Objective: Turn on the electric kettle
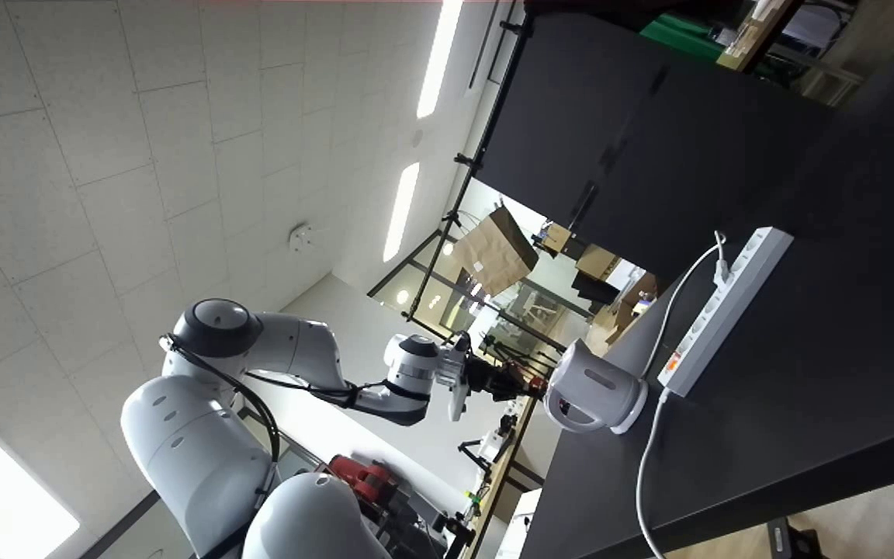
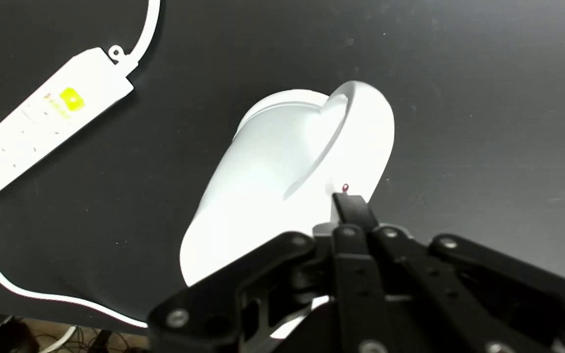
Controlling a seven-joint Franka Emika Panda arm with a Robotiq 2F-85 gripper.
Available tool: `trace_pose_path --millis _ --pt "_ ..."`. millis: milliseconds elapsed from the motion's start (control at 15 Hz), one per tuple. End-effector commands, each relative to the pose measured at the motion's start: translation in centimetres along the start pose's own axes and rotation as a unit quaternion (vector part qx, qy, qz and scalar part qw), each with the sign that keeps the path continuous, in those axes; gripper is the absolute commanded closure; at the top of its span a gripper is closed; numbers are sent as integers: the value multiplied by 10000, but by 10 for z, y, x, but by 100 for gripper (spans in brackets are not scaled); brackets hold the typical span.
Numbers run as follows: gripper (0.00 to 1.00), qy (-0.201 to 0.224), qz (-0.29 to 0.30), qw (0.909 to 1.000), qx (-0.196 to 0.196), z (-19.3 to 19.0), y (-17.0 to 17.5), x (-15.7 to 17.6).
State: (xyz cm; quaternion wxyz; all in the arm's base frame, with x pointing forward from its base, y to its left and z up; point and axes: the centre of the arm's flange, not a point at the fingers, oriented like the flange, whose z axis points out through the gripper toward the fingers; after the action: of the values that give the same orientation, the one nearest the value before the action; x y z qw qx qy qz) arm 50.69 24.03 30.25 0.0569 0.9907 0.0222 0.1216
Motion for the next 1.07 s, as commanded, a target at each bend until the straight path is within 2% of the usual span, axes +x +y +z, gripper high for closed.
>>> trace_pose_path --millis 0,1000 --pt "100 94 -9 10000 6 6 0 -1" --pt "100 116 77 9998 149 26 11 -4"
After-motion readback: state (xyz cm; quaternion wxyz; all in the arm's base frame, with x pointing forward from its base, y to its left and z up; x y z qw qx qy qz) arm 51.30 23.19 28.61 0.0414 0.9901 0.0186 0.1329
